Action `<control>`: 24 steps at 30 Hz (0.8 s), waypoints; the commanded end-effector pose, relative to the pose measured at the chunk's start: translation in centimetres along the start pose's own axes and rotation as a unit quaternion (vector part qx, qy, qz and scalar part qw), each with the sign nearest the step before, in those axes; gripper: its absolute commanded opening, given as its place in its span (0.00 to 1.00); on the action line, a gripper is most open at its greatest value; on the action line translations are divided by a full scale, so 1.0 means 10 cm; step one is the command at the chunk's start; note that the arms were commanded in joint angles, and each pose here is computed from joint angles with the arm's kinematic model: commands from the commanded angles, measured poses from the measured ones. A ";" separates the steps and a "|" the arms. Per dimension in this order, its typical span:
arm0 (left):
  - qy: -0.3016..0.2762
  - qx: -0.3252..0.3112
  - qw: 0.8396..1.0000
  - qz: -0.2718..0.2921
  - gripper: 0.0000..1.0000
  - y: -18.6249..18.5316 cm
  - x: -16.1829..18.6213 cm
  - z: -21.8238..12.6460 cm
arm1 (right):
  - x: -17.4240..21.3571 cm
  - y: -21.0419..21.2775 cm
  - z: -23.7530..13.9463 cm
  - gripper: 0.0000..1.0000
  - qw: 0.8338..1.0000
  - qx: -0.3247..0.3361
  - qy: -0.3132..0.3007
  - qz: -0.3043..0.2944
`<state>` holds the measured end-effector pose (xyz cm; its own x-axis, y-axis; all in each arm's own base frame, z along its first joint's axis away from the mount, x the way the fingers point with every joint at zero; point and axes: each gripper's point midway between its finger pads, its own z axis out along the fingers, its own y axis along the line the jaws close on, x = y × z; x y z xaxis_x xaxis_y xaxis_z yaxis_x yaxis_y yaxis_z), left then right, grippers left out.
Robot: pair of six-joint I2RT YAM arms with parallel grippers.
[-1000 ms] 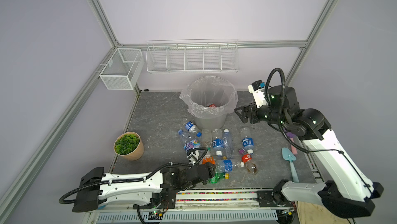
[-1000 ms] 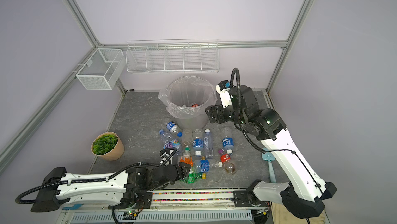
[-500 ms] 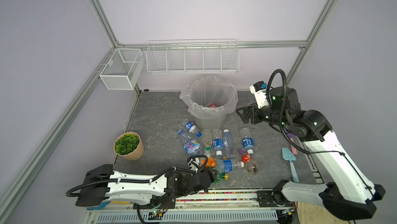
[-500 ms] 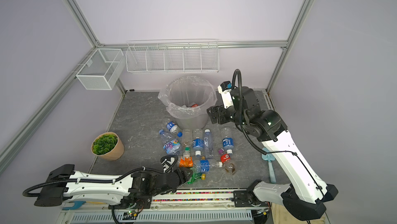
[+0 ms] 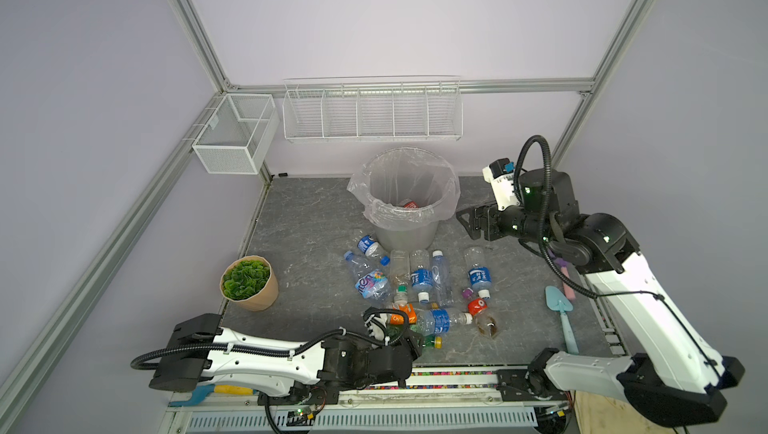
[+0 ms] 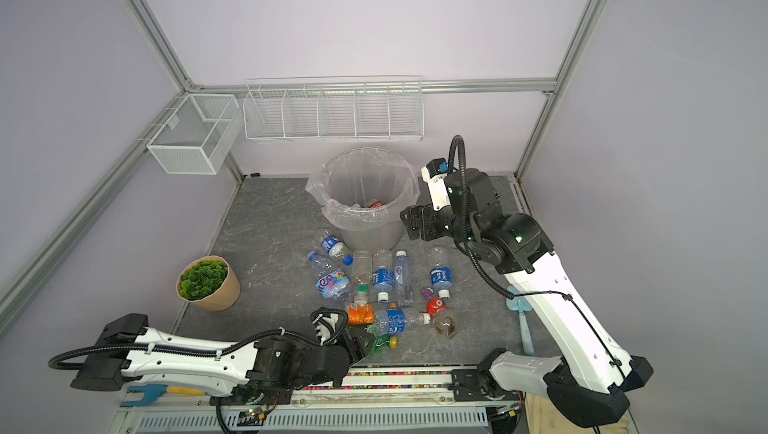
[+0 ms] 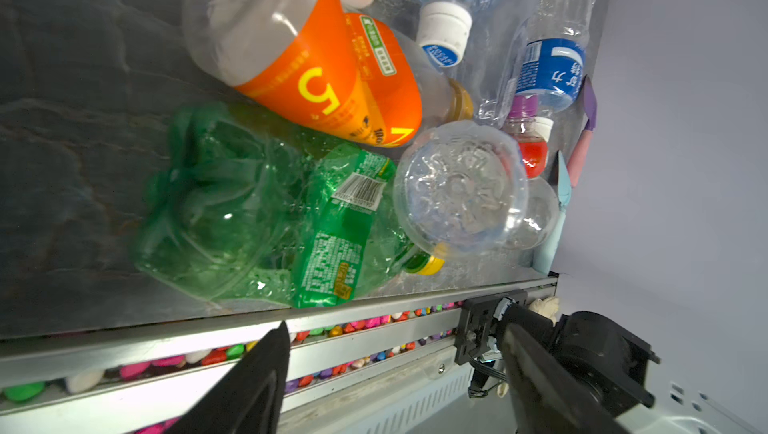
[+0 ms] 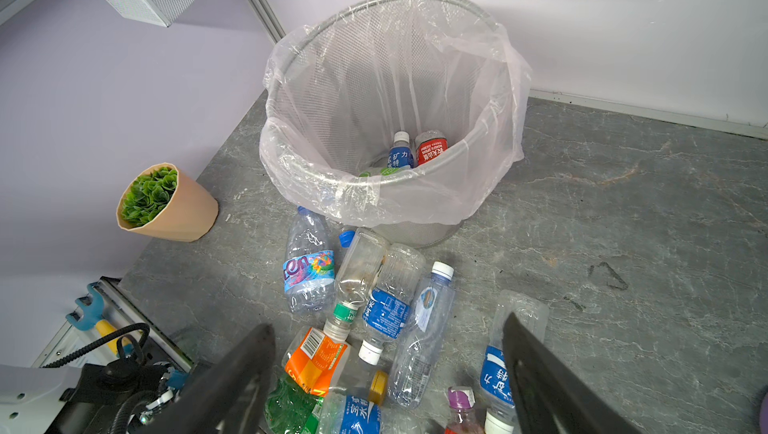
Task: Throw the plastic bottles in the bin
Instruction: 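Withdraw the right gripper while the left gripper reaches to the crushed green bottle, then close the left gripper on the crushed green bottle near the robot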
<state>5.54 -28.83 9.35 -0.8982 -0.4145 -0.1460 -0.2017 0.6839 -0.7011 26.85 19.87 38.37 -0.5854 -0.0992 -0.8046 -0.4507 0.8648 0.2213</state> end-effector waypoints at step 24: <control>-0.053 0.043 0.995 -0.068 0.79 0.19 -0.13 0.34 | 0.02 -0.07 -0.02 0.88 1.000 0.011 -0.010 0.011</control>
<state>6.59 -29.07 5.53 -0.8457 -0.5235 -0.1038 -0.2762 0.5958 -0.7542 26.92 19.54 37.93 -0.5934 -0.0888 -0.8000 -0.4336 0.8726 0.2248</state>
